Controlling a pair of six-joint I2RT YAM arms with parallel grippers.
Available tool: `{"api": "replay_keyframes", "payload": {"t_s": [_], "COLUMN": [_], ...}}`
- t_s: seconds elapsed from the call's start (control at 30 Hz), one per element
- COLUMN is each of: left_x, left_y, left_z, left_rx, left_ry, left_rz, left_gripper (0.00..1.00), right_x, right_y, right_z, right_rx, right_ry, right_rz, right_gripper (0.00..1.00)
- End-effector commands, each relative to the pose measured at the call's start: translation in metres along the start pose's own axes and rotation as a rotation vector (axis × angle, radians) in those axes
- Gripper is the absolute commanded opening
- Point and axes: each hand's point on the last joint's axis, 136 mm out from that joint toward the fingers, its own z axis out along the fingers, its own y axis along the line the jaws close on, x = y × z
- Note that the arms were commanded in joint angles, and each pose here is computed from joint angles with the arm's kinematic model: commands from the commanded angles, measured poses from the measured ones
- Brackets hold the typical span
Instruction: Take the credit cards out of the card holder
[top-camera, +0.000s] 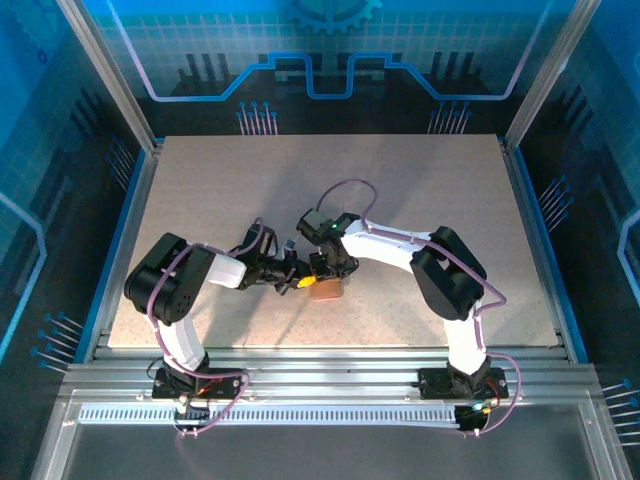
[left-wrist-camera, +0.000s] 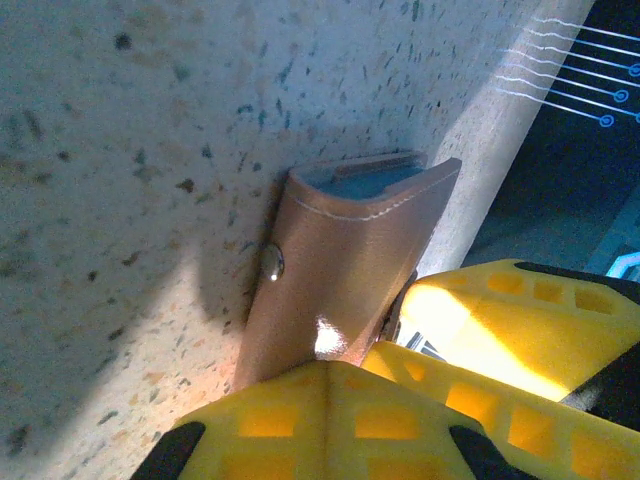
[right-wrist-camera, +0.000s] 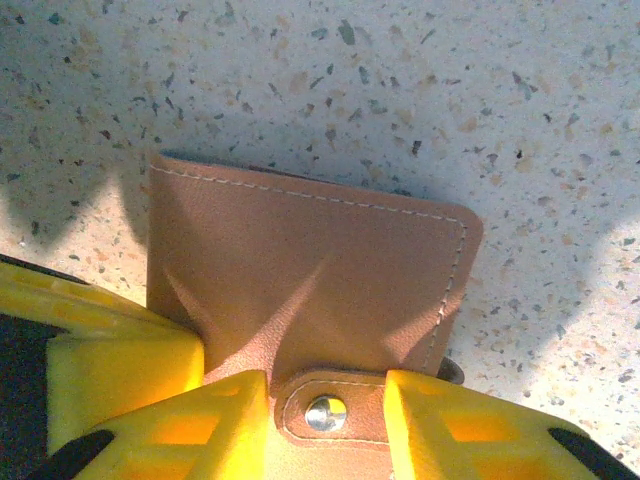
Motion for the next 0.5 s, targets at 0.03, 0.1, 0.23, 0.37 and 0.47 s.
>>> {"api": "replay_keyframes", "payload": {"t_s": [0.03, 0.1, 0.23, 0.37, 0.47], "left_x": [0.004, 0.003, 0.003, 0.001, -0.001], "left_y": [0.031, 0.032, 0.035, 0.040, 0.043], "left_z": [0.003, 0.003, 0.000, -0.002, -0.006], "left_rx": [-0.073, -0.072, -0.075, -0.075, -0.075], "left_ry": [-0.002, -0.003, -0.010, -0.017, -0.024], "left_rz": [-0.076, -0.076, -0.087, -0.098, -0.108], "left_gripper": [0.02, 0.02, 0.02, 0.02, 0.01], "right_x": [0.004, 0.003, 0.001, -0.001, -0.002], "right_y": [0.000, 0.000, -0.001, -0.001, -0.002], "right_z": [0.007, 0.005, 0.000, -0.005, -0.008], "right_rx": [0.038, 0.039, 0.039, 0.032, 0.029], "right_ry": [0.019, 0.009, -0.004, -0.020, -0.025], "right_rz": [-0.021, -0.019, -0.019, -0.019, -0.017], "right_gripper": [0.30, 0.26, 0.17, 0.10, 0.05]}}
